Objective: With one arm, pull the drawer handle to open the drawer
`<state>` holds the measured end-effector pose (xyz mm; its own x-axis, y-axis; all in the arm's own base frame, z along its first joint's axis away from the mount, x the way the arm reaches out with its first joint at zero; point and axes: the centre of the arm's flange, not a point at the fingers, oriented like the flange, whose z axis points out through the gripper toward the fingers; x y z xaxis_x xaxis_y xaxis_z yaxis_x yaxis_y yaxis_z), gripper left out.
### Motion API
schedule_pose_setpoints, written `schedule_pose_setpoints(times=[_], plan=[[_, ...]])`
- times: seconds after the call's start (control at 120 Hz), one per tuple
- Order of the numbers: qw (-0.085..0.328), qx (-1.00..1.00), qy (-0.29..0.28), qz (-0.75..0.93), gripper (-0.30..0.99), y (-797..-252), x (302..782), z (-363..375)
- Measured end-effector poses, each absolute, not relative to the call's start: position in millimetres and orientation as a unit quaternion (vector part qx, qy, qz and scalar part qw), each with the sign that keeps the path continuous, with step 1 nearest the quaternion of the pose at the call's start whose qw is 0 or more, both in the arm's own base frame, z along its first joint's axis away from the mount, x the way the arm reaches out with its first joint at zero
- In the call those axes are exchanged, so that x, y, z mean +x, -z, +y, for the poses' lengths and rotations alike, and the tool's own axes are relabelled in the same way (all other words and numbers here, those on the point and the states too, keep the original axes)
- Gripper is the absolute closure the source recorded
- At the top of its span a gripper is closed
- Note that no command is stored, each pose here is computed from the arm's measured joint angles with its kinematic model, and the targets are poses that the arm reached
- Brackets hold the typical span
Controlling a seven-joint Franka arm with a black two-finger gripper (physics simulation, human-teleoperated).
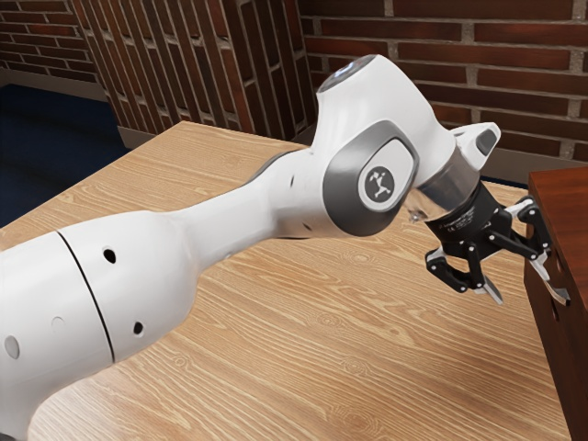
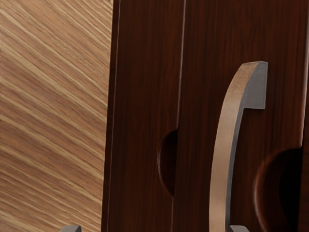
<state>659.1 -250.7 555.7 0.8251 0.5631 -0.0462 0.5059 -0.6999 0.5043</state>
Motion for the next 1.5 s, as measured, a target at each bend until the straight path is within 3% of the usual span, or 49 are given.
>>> schedule_pose_setpoints(times=[1.5], plan=[[0.255,0.915,-0.041,0.311,0.44,-549.7,652.7,-225.7]])
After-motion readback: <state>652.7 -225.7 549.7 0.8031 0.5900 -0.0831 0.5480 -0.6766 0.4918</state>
